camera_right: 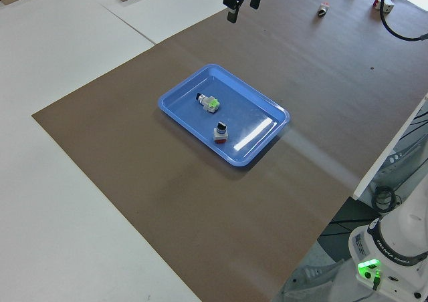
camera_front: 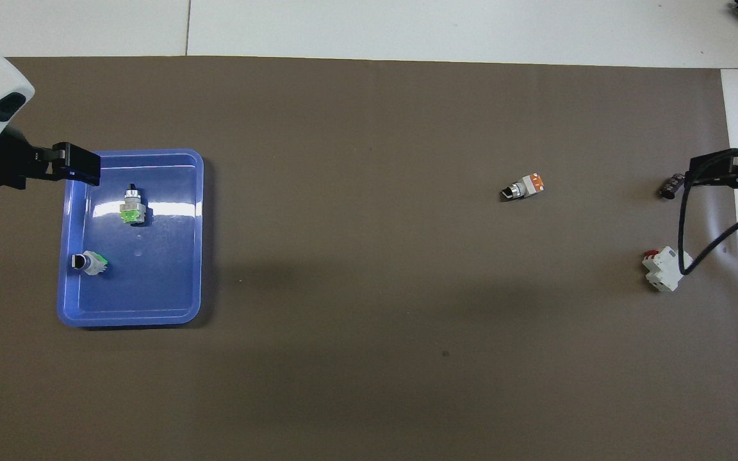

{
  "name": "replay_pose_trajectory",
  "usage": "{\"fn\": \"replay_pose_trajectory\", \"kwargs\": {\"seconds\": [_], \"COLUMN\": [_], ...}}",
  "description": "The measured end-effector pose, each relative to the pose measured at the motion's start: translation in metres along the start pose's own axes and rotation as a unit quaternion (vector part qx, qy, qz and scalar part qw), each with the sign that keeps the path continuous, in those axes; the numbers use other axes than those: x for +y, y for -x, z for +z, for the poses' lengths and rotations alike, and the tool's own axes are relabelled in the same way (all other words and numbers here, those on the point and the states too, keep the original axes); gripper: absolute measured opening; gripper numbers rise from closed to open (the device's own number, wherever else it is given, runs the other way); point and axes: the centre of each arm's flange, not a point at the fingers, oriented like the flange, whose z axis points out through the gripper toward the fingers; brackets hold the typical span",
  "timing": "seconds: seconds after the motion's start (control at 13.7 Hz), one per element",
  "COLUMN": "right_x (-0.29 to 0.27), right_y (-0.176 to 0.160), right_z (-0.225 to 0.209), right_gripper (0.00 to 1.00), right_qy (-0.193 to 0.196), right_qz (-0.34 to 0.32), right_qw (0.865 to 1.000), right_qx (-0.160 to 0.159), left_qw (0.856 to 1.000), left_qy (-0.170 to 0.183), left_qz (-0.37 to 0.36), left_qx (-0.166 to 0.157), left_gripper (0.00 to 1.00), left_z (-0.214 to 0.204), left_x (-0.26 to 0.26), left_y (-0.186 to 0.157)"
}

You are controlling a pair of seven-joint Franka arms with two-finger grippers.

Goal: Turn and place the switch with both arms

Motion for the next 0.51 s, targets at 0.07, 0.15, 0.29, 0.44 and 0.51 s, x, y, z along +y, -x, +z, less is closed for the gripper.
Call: {"fn": "replay_pose_trajectory", "kwargs": {"seconds": [0.07, 0.15, 0.29, 0.44, 0.51], "right_x": [-0.011, -0.024, -0.057, -0.088, -0.1], "right_y": [-0.011, -0.023, -0.048, -0.063, -0.066], "right_z": [0.019, 0.044, 0.109, 0.178, 0.209], "right_gripper": [1.0, 1.0, 1.0, 1.0, 1.0], "right_qy": [-0.005, -0.01, -0.015, -0.026, -0.032], "right_qz": [0.022, 0.054, 0.135, 0.221, 0.267], "right_qw": [1.0, 0.998, 0.991, 0.975, 0.963], "right_qx": [0.006, 0.013, 0.02, 0.02, 0.014], "left_qw": [1.0, 1.0, 1.0, 1.0, 1.0], "left_qy": [0.0, 0.0, 0.0, 0.0, 0.0], "left_qz": [0.0, 0.0, 0.0, 0.0, 0.0], "left_qx": [0.0, 0.0, 0.0, 0.0, 0.0], "left_gripper": [1.0, 1.0, 1.0, 1.0, 1.0], "left_z": [0.0, 0.0, 0.0, 0.0, 0.0], "left_x": [0.0, 0.0, 0.0, 0.0, 0.0], "left_y": [0.0, 0.0, 0.0, 0.0, 0.0]}}
